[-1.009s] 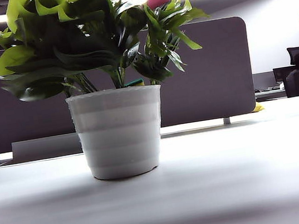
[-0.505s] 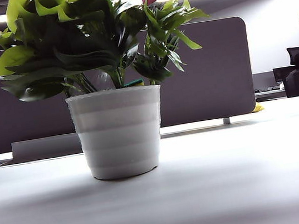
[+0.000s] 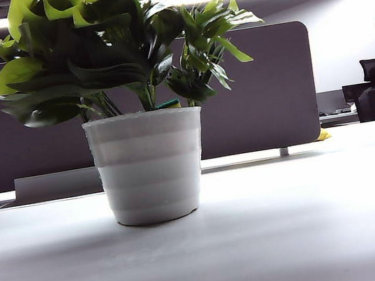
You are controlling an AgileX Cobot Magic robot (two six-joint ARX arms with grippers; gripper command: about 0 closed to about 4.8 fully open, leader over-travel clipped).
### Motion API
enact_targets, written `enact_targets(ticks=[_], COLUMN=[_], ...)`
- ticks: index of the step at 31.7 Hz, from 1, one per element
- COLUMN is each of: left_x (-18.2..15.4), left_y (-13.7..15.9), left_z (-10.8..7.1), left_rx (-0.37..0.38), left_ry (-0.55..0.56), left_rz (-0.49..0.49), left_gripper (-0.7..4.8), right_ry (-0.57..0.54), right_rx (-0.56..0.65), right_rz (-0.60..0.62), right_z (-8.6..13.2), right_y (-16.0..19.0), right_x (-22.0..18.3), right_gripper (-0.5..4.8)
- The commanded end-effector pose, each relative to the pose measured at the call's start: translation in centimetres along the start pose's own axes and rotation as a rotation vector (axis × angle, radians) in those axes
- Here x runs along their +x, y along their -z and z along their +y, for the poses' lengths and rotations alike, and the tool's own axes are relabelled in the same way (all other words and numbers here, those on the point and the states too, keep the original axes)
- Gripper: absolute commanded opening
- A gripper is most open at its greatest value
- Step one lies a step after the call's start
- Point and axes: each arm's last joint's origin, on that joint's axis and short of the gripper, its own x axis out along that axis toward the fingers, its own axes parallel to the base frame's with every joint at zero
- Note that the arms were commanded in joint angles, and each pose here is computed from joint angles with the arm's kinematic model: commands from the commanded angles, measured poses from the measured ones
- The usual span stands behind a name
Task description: Pick up the watering can from the table, water the potted plant, and put the can back.
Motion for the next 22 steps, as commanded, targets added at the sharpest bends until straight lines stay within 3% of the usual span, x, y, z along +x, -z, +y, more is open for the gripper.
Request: enact_targets(ticks=[1,10,15,22], left_x=[0.0,0.0,0.0,0.0], left_y=[-0.1,-0.1,-0.1,-0.1], left_z=[0.0,0.0,0.0,0.5], left_rx=[-0.002,-0.002,-0.001,0.0], left_ry=[0.001,0.0,0.0,-0.042], left_rz=[-0.01,-0.01,-0.011,-0.009], left_gripper=[-0.05,-0.05,-0.05,-0.05], right_ry=[0.081,0.106,0.138,0.168], right_rx=[0.113,0.309,0.464,0.57], right_rz=[-0.055,-0.025,-0.087,-0.071], right_z=[-0.8,0.9,2.1,3.8], right_y=[-0.6,1.9,4.0,6.5], right_x=[-0.3,-1.3,-2.8,-3.7], right_gripper=[-0.06,-0.06,-0.06,-0.06])
